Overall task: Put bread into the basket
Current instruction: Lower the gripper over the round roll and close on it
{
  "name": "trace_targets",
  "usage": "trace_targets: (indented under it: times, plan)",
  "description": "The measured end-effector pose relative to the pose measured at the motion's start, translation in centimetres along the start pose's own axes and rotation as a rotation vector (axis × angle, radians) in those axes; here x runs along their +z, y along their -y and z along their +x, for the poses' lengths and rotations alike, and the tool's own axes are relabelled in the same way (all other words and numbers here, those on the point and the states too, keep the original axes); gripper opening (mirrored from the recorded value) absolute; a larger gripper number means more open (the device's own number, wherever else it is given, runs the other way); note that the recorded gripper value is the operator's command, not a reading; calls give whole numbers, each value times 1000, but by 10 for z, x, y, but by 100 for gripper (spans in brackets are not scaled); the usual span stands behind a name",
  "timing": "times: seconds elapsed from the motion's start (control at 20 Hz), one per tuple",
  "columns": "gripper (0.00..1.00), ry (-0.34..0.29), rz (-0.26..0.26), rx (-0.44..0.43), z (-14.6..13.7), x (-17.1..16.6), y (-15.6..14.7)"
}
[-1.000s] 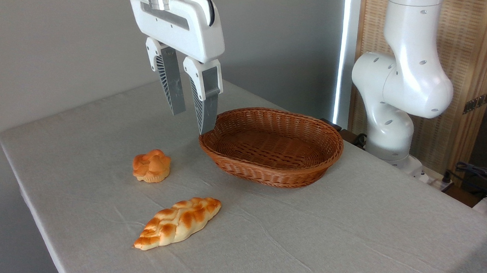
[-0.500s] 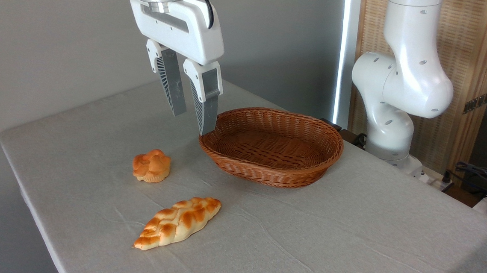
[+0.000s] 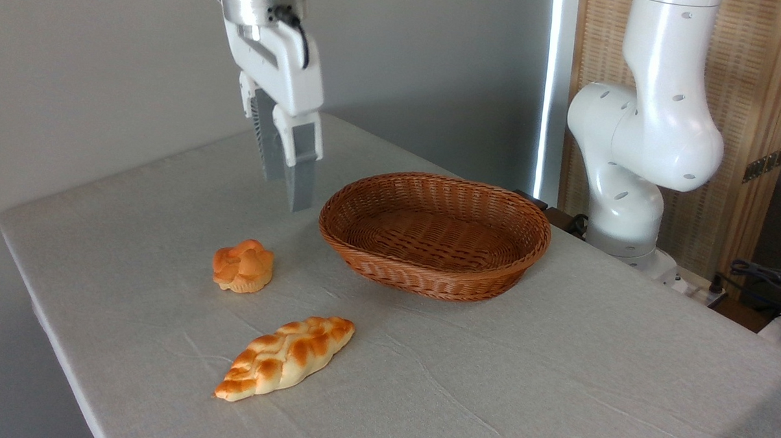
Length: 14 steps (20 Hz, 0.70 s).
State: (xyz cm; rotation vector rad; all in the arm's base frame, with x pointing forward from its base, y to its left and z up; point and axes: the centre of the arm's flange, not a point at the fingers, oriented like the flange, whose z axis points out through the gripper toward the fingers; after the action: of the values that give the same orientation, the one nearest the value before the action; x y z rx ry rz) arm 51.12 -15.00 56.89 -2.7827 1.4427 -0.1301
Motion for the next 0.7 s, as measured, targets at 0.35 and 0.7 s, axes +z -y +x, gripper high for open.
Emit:
trace_targets:
  times: [0.35,0.7]
  plan:
    - [100,-62,28,88,50,82,-22]
    - [100,-15,1,157,73,145,-41]
